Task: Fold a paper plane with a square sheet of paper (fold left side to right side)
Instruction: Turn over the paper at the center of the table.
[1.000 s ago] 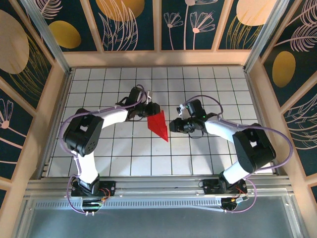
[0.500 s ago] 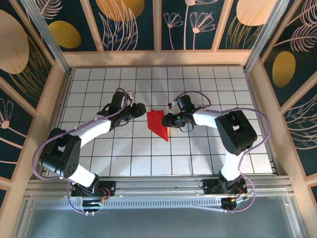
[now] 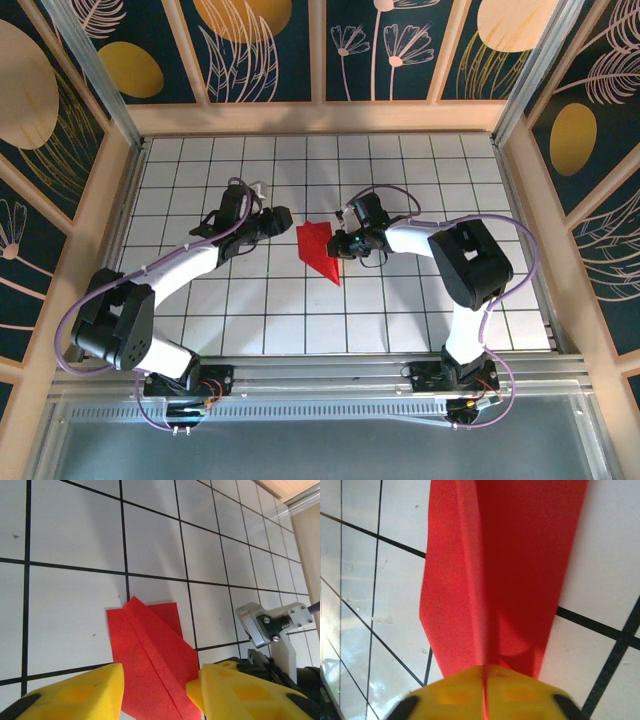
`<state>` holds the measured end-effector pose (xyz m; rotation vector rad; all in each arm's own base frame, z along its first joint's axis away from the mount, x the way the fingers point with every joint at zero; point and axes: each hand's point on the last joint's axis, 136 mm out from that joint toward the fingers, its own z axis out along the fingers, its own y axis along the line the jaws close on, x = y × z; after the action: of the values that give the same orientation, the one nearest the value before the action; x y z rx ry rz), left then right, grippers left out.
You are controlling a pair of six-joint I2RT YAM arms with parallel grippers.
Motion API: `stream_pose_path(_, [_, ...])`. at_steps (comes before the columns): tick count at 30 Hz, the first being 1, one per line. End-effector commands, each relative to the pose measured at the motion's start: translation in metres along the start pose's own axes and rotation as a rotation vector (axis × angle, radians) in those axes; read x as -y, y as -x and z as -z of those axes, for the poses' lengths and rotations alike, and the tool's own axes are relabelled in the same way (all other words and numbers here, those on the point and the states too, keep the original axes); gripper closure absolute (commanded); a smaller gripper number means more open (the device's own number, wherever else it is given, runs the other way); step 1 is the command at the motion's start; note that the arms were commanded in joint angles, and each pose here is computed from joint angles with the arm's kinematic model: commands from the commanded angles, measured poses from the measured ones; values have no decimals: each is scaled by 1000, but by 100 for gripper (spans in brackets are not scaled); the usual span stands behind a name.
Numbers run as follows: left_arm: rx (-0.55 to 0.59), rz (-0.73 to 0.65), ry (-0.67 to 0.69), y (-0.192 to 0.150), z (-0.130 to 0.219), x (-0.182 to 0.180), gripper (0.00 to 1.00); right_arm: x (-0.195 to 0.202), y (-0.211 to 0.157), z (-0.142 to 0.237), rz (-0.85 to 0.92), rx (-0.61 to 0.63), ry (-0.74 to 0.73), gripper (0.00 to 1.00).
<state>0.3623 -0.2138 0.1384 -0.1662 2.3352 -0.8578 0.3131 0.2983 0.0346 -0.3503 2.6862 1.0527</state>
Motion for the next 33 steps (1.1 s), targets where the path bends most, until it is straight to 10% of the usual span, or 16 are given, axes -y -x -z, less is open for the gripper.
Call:
stream_pose_path(1, [41, 25, -77, 10, 16, 12, 47, -24, 16, 19, 64, 71, 59, 99])
stream_pose_path(11, [87, 25, -626, 22, 70, 102, 27, -102, 43, 132, 217, 345, 422, 100])
stream_pose_path(21, [-11, -11, -790, 7, 64, 141, 41, -146, 30, 157, 271, 351, 641, 100])
stream_pose_path(33, [-19, -2, -775, 7, 51, 145, 81, -142, 31, 150, 243, 350, 612, 95])
